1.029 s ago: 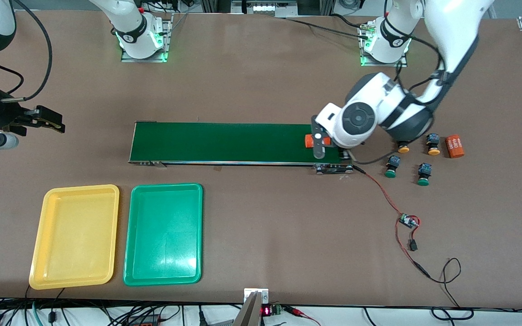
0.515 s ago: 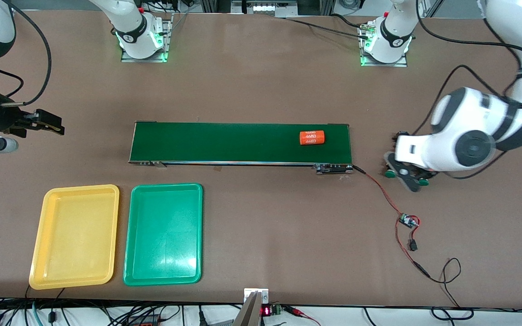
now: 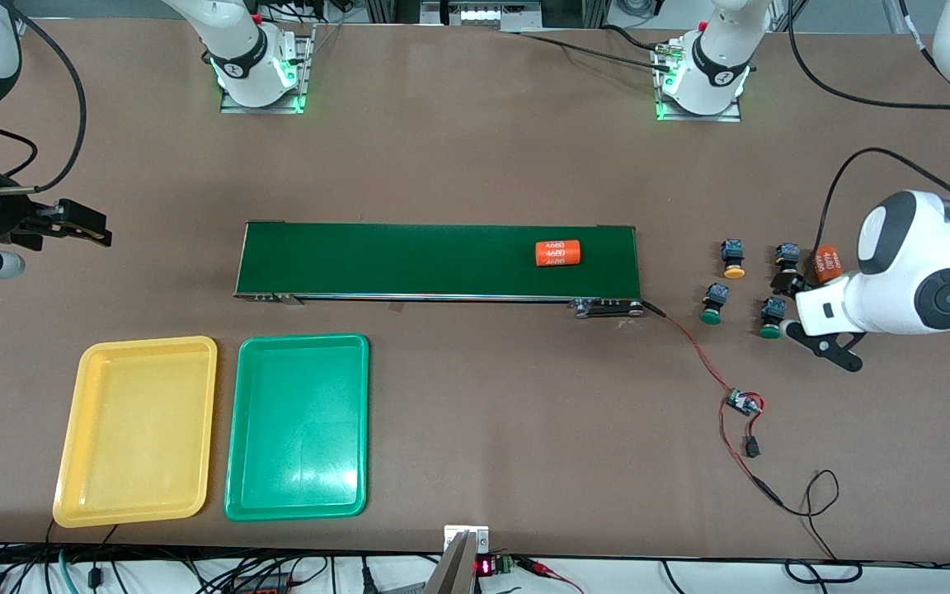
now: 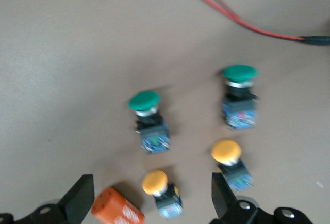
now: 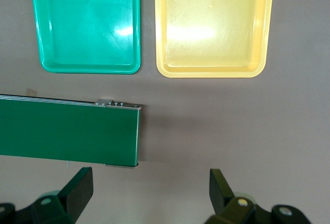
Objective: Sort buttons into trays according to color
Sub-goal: 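Grasp a green-capped button with the left gripper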
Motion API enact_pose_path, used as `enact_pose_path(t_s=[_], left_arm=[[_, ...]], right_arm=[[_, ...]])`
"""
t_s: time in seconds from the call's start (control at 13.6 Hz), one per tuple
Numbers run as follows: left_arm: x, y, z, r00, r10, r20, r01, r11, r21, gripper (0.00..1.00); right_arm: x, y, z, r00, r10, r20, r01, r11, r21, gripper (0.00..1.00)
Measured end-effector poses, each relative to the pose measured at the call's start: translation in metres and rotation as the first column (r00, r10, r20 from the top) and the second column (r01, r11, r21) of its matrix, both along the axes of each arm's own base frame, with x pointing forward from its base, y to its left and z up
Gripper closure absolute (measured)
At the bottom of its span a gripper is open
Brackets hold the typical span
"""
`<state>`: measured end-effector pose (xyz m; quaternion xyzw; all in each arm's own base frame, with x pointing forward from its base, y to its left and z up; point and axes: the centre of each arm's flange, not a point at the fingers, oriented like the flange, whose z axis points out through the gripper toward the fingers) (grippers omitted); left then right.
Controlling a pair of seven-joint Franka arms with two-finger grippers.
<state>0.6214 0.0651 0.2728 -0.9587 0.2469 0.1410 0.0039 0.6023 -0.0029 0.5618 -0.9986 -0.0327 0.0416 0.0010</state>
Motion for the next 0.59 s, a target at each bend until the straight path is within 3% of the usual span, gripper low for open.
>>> enact_pose_path(t_s=[0.37, 0.59], left_arm=[[-0.017, 0.017, -0.046, 0.979, 0.199, 0.040, -0.198, 0.980, -0.012, 0.00], [-0.030, 0.002, -0.069, 0.966, 0.243, 0.084, -0.240, 0.970, -0.040, 0.00]], right_arm=[[0.000, -0.002, 0.000, 1.000, -0.003, 0.000, 0.003, 1.000, 0.000, 0.00], [0.000, -0.003, 0.001, 1.000, -0.005, 0.001, 0.005, 1.000, 0.000, 0.00]])
